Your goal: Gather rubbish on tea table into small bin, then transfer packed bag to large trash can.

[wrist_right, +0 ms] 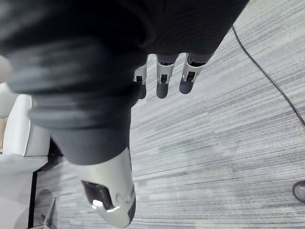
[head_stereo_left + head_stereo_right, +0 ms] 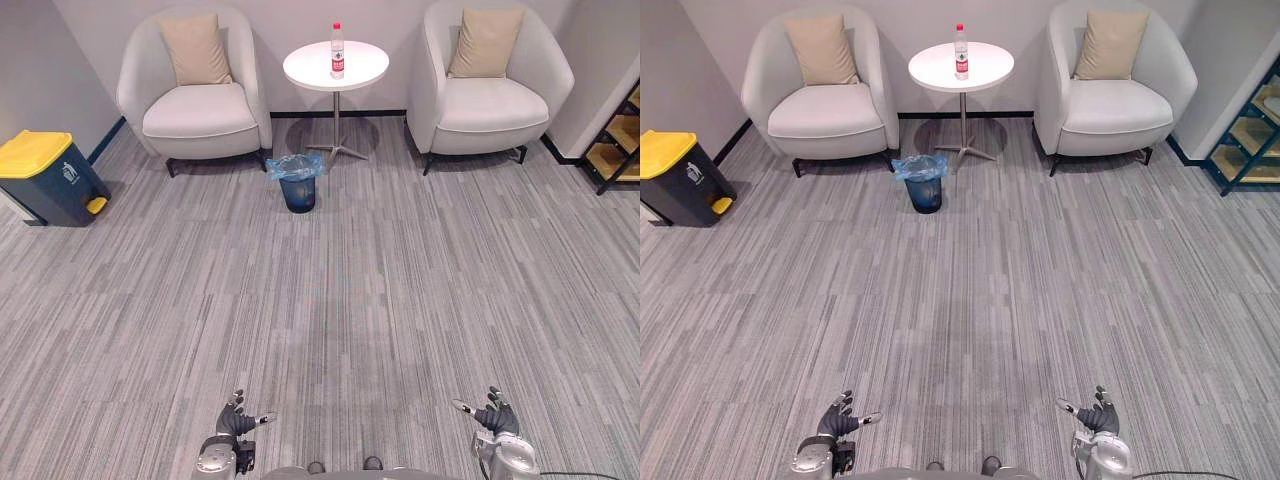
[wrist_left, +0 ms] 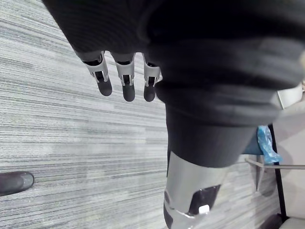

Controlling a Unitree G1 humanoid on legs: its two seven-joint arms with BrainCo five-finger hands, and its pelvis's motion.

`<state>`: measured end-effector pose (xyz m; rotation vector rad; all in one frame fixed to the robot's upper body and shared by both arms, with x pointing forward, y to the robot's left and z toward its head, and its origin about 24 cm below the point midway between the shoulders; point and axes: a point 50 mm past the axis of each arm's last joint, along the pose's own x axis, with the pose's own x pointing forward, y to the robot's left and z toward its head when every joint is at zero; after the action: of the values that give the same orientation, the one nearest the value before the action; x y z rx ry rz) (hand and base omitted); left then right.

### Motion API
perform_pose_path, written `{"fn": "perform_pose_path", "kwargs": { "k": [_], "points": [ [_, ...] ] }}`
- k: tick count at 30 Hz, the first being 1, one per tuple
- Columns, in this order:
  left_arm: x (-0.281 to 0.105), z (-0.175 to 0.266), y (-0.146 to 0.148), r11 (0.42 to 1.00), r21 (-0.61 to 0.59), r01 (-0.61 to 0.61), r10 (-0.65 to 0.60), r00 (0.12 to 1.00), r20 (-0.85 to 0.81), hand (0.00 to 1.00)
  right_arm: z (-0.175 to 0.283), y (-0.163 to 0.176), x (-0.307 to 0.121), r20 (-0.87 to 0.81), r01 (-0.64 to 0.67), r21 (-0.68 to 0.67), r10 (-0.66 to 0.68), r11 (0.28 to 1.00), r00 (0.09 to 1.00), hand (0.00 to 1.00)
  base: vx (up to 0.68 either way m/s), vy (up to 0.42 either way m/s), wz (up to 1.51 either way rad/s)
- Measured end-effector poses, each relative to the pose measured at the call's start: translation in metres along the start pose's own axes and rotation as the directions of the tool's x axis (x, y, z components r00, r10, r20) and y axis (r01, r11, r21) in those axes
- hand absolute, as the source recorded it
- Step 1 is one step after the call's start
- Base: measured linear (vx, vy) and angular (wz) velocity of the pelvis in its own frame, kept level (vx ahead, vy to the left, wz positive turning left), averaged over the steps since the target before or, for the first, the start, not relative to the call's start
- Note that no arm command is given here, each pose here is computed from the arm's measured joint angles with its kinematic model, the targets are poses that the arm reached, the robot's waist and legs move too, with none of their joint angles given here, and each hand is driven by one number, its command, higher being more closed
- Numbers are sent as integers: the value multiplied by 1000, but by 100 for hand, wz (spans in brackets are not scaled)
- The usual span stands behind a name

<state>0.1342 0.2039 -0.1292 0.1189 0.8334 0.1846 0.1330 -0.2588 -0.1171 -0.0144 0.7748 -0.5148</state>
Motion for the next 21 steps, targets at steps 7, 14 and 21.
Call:
{"fn": "perform_pose_path", "kwargs": {
  "k": [7, 14, 21],
  "points": [
    [0, 6, 0, 1000, -4, -1, 1, 1000, 28, 0, 7, 1, 1, 25, 0, 4, 0, 1000, 1000, 0, 16, 7, -17],
    [-3, 10, 0, 1000, -19, -3, 4, 999, 52, 0, 17, 3, 3, 53, -4, 5, 3, 1000, 999, 0, 42, 42, -20],
    [-3, 9, 2, 1000, -23, -18, 19, 999, 48, 0, 15, -4, 4, 32, 8, -16, -7, 1000, 999, 0, 170, 29, 14]
  ]
}}
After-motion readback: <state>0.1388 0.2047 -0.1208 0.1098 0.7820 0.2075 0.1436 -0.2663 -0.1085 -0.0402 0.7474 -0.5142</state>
